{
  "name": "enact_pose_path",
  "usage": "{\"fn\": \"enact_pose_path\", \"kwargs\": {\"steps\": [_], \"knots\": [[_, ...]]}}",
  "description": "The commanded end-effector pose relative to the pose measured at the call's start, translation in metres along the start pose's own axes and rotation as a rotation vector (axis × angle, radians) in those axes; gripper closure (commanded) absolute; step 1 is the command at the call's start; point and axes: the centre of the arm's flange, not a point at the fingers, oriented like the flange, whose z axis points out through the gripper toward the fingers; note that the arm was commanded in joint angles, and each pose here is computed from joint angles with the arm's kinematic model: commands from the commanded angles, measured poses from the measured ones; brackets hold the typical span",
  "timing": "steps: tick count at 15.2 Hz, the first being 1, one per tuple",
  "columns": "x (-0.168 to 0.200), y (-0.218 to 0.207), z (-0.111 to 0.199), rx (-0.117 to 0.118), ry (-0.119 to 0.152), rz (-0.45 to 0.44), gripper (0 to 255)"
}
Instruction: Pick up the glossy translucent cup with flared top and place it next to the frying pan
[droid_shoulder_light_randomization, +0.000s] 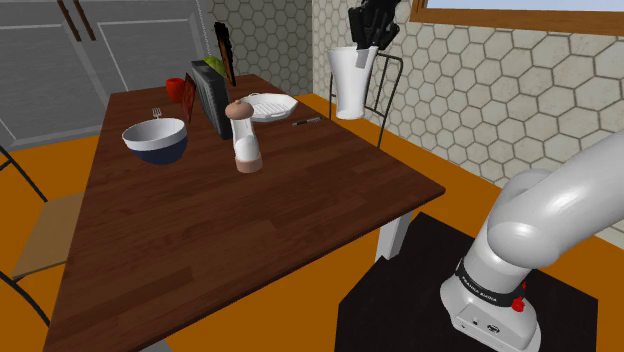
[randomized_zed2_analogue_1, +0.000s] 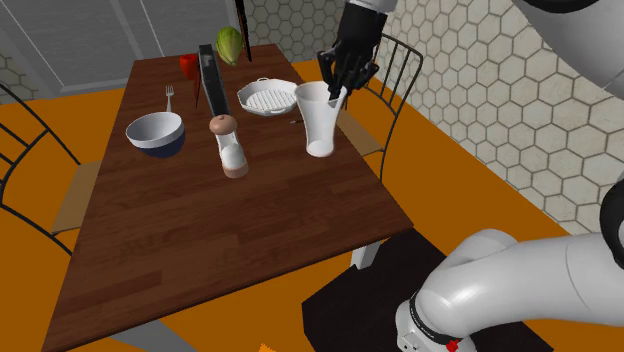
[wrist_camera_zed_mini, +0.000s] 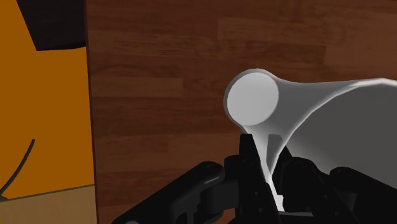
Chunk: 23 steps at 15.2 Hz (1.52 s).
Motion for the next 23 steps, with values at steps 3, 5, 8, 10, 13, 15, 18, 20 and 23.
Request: {"fn": "enact_pose_path", "kwargs": {"steps": [3, 5, 8, 10, 13, 15, 18, 20, 23], "knots": [[-0.002, -0.007, -0.021, 0.0, 0.0, 0.0, 255], [-0.002, -0.01, -0.03, 0.0, 0.0, 0.0, 255], [0.034, -0.015, -0.015, 0.0, 0.0, 0.0, 255], [0.059, -0.019, -0.005, 0.0, 0.0, 0.0, 255], [0.095, -0.024, 0.009, 0.0, 0.0, 0.0, 255], [0.119, -0.027, 0.019, 0.0, 0.0, 0.0, 255], [0.156, -0.033, 0.034, 0.0, 0.0, 0.0, 255], [0.18, -0.036, 0.043, 0.0, 0.0, 0.0, 255], [0.216, -0.042, 0.058, 0.0, 0.0, 0.0, 255]]}}
